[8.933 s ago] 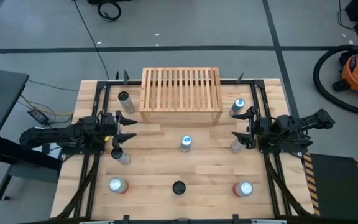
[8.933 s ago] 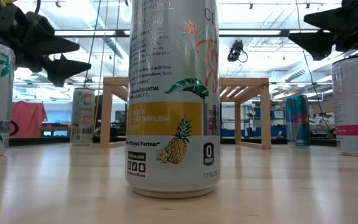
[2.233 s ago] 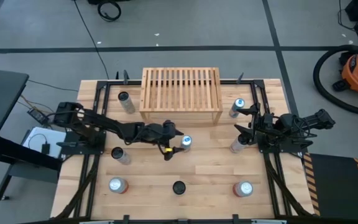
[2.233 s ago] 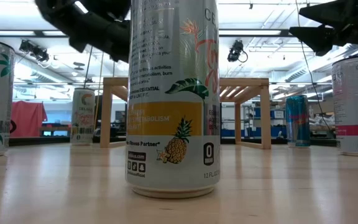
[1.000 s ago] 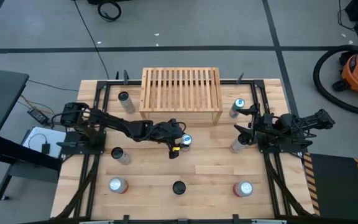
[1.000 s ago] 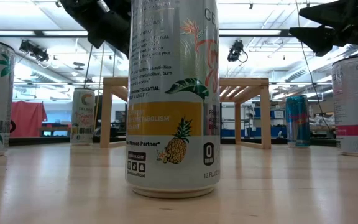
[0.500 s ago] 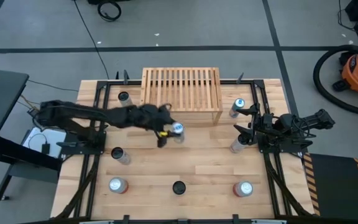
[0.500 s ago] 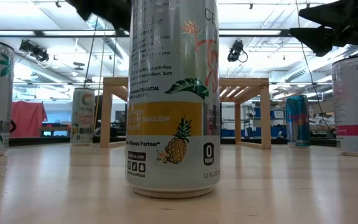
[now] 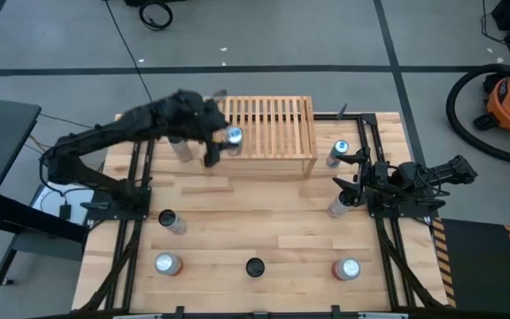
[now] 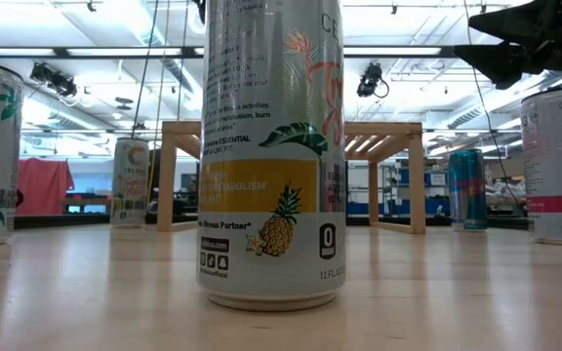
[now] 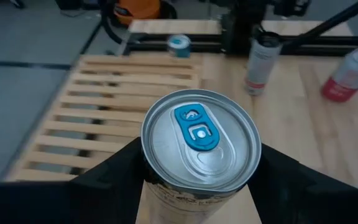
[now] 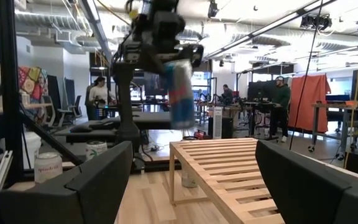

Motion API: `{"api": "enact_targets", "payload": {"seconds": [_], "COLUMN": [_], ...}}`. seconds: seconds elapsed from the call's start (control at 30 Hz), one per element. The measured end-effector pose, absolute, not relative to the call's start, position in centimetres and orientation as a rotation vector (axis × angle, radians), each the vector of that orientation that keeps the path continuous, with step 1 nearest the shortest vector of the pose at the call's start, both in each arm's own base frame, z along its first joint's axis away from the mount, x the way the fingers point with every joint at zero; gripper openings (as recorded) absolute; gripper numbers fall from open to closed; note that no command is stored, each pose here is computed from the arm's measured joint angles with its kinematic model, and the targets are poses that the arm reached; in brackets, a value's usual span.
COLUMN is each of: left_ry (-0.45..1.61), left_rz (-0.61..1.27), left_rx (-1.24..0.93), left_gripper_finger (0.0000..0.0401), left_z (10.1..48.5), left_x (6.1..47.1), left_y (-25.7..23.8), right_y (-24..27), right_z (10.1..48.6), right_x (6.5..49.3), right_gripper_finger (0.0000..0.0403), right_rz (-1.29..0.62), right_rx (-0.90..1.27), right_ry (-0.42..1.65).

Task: Place canned beverage on shelf
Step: Put the bottom blue soda can on the shelf

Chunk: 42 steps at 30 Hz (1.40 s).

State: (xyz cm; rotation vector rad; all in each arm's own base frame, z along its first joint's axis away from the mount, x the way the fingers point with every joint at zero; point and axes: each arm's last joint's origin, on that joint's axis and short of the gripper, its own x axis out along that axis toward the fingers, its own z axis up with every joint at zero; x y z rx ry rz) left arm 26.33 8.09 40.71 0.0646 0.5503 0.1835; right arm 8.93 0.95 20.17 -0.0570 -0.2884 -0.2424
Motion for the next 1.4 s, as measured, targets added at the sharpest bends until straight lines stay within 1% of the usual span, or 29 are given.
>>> {"api": "enact_targets", "payload": {"seconds": [0.07,0.2,0.37,0.53,0.73,0.9,1.07,1.3,1.4], "left_ry": [0.543,0.536,0.522,0.492,0.505,0.512,0.522,0.565,0.564], "left_rz": [0.168,0.11,0.205,0.204,0.188,0.195,0.224,0.218,0.222], "left_rx": [0.069,0.037,0.021,-0.05,-0.114,-0.104,-0.149,-0.217,-0.212], "left_gripper_finger": [0.024,0.024,0.024,0.024,0.024,0.024,0.024,0.024,0.0241], "left_z": [41.2,40.9,40.9,40.4,38.4,37.1,36.1,35.5,35.5], "left_x": [25.7,24.5,22.5,20.6,20.3,20.7,20.5,20.5,20.4], "left_y": [9.3,12.1,16.0,19.2,22.6,24.7,26.0,25.9,26.0], "right_y": [0.9,1.0,1.0,1.0,0.9,0.9,1.0,1.0,1.0], "right_z": [20.2,20.1,20.1,20.1,20.1,20.1,20.0,20.0,20.0], "right_x": [8.9,9.0,9.0,9.0,9.0,9.0,9.0,9.0,9.0], "right_gripper_finger": [0.0352,0.0352,0.0352,0.0352,0.0352,0.0352,0.0352,0.0352,0.0352], "right_rz": [-0.243,-0.242,-0.242,-0.242,-0.242,-0.242,-0.241,-0.241,-0.241], "right_rx": [-0.058,-0.06,-0.06,-0.06,-0.06,-0.061,-0.063,-0.065,-0.065], "right_ry": [-0.287,-0.281,-0.281,-0.28,-0.28,-0.28,-0.274,-0.268,-0.268]}}
